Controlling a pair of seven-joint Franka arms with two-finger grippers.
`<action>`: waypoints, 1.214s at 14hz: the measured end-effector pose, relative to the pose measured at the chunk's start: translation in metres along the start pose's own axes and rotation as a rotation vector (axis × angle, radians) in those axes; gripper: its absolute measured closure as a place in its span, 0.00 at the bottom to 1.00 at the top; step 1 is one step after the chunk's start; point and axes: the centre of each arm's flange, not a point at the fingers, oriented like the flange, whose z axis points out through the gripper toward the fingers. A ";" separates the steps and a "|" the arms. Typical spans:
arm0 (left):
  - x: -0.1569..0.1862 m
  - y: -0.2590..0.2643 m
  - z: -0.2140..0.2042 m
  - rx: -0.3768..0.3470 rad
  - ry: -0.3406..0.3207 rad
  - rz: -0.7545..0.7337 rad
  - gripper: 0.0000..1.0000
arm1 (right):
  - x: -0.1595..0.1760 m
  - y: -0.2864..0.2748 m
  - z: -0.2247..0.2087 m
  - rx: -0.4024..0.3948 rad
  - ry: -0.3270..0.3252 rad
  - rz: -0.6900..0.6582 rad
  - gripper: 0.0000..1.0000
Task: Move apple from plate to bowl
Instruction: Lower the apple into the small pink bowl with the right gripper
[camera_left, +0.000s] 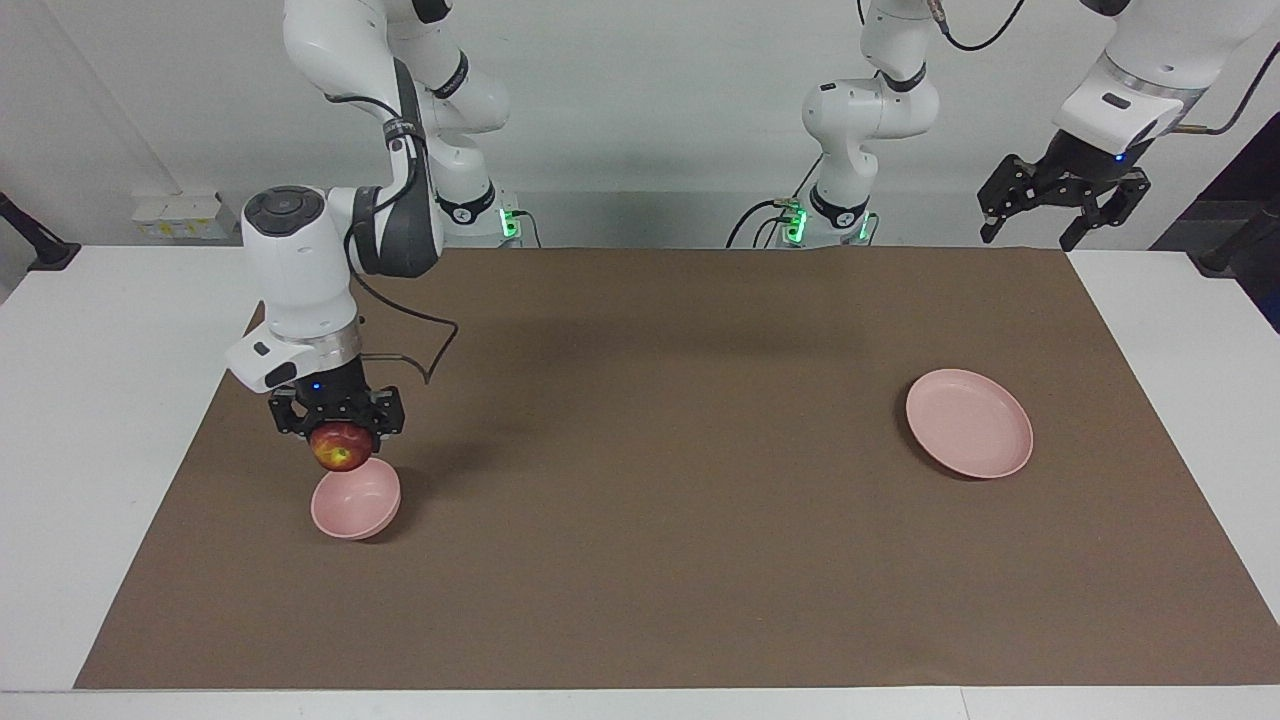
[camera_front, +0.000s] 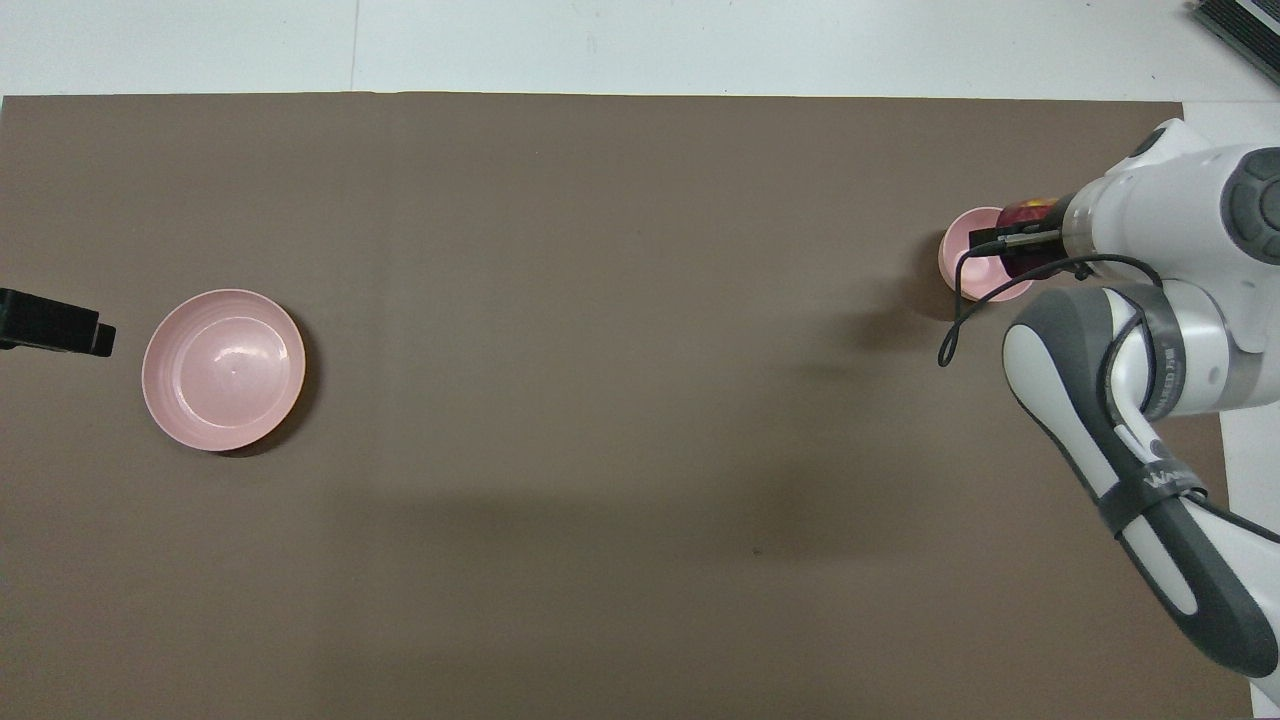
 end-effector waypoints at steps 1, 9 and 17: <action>0.000 0.000 0.000 0.000 0.000 0.000 0.00 | 0.000 0.001 0.006 0.000 0.021 -0.005 0.22; 0.003 0.000 0.002 0.001 0.003 0.000 0.00 | 0.000 -0.014 0.078 0.021 0.094 -0.017 0.22; 0.003 -0.001 0.003 0.002 0.001 0.000 0.00 | -0.015 0.000 0.099 0.018 0.063 0.006 0.22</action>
